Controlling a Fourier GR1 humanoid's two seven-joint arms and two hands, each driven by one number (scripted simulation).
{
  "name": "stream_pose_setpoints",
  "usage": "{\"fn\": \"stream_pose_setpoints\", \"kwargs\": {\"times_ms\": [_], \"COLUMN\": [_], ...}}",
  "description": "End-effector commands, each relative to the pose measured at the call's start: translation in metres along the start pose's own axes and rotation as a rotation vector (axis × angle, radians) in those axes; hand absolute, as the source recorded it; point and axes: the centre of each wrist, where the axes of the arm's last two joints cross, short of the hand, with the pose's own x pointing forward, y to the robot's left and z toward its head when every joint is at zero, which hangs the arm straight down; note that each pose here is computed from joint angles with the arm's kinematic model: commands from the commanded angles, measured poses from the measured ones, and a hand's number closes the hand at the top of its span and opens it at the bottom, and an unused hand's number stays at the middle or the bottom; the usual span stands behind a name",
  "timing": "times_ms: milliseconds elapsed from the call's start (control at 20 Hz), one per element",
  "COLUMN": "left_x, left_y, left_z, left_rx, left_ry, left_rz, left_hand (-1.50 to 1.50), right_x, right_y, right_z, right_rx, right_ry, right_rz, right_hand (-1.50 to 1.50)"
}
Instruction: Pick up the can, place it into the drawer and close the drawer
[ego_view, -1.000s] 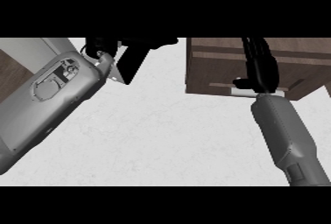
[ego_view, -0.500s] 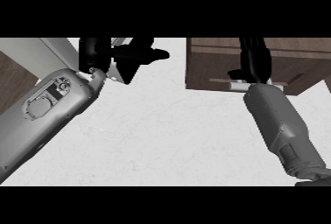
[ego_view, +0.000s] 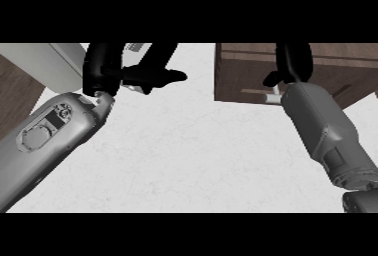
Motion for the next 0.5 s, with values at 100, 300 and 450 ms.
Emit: {"fn": "stream_pose_setpoints", "kwargs": {"times_ms": [100,300,450], "left_x": [-0.007,-0.012,-0.015], "left_y": [0.021,0.006,0.013], "left_z": [0.002,0.009,0.014], "left_rx": [0.006,0.011,-0.002], "left_ry": [-0.01,-0.016,0.005], "left_rz": [-0.018,-0.009,-0.001], "left_hand": [-1.5,-1.5,-1.5], "right_x": [0.022,0.043,0.051], "right_y": [-0.026,-0.012,-0.019], "right_z": [-0.033,-0.023,-0.03], "right_rx": [-0.03,-0.068,-0.097], "right_ry": [-0.033,-0.011,0.031], "right_rz": [-0.109,-0.307,-0.41], "right_hand": [-1.5,-1.5,-1.5]}}
